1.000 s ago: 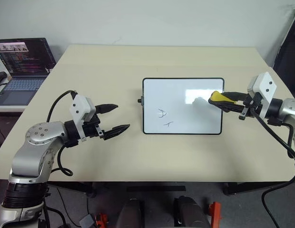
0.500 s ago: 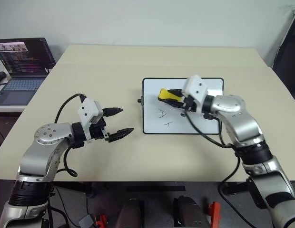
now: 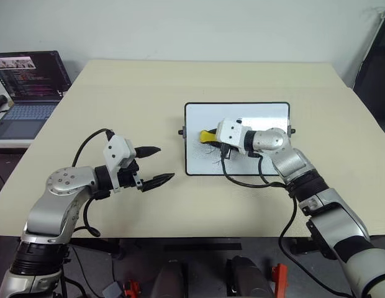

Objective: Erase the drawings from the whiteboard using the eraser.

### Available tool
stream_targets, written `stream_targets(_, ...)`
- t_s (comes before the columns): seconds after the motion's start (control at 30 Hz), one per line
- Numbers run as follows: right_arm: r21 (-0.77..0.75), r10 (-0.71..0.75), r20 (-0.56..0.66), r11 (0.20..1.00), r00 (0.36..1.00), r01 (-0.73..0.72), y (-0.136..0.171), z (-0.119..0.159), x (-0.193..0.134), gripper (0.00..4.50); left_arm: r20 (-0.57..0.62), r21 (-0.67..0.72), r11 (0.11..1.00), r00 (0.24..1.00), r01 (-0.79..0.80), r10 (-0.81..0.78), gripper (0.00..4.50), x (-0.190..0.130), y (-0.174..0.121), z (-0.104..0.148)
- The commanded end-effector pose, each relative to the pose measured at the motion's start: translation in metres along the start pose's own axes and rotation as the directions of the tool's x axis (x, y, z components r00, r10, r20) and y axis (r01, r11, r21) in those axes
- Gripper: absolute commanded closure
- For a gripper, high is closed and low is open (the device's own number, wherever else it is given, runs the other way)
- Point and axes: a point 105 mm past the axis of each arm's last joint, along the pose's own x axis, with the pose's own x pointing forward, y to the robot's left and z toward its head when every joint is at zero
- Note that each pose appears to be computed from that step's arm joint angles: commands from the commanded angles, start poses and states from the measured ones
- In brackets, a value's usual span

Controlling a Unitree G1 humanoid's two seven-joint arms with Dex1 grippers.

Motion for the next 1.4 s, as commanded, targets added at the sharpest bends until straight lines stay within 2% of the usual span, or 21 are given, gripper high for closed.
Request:
stream_targets(0.03, 0.054, 0.126, -0.075, 0.991, 0.989, -0.122, 0.031, -0.026, 0.000, 3.65, 0.017, 0.047, 0.999, 1.000, -0.022, 0.022, 0.00, -0.005, 0.002, 0.012)
stream_targets(0.23, 0.046, 0.083, -0.067, 0.996, 0.994, -0.080, 0.018, -0.024, -0.002, 3.65, 0.019, 0.047, 0.999, 1.000, -0.016, 0.015, 0.00, -0.002, 0.002, 0.012)
stream_targets(0.53, -0.040, -0.201, -0.129, 0.980, 0.971, 0.197, -0.046, -0.028, -0.016, 3.65, 0.032, 0.051, 0.999, 0.999, -0.010, 0.009, 0.00, 0.001, 0.004, 0.014)
stream_targets(0.8, -0.029, -0.133, -0.114, 0.991, 0.985, 0.130, -0.029, -0.030, -0.009, 3.65, 0.042, 0.052, 0.999, 0.999, -0.009, 0.006, 0.00, 0.003, 0.006, 0.016)
stream_targets(0.97, -0.004, 0.079, -0.055, 0.997, 0.995, -0.080, 0.021, -0.018, 0.006, 3.65, 0.042, 0.052, 0.999, 0.999, -0.010, 0.008, 0.00, 0.004, 0.006, 0.016)
stream_targets(1.03, 0.003, 0.103, -0.058, 0.995, 0.993, -0.103, 0.028, -0.018, 0.007, 3.65, 0.043, 0.052, 0.999, 0.999, -0.011, 0.008, 0.00, 0.004, 0.006, 0.016)
stream_targets(1.2, 0.008, 0.066, -0.079, 0.998, 0.995, -0.066, 0.018, -0.022, 0.002, 3.65, 0.040, 0.050, 0.999, 0.999, -0.011, 0.009, 0.00, 0.003, 0.005, 0.016)
stream_targets(1.4, -0.015, -0.136, -0.057, 0.991, 0.989, 0.136, -0.035, -0.011, -0.016, 3.65, 0.041, 0.051, 0.999, 0.999, -0.007, 0.005, 0.00, 0.004, 0.005, 0.017)
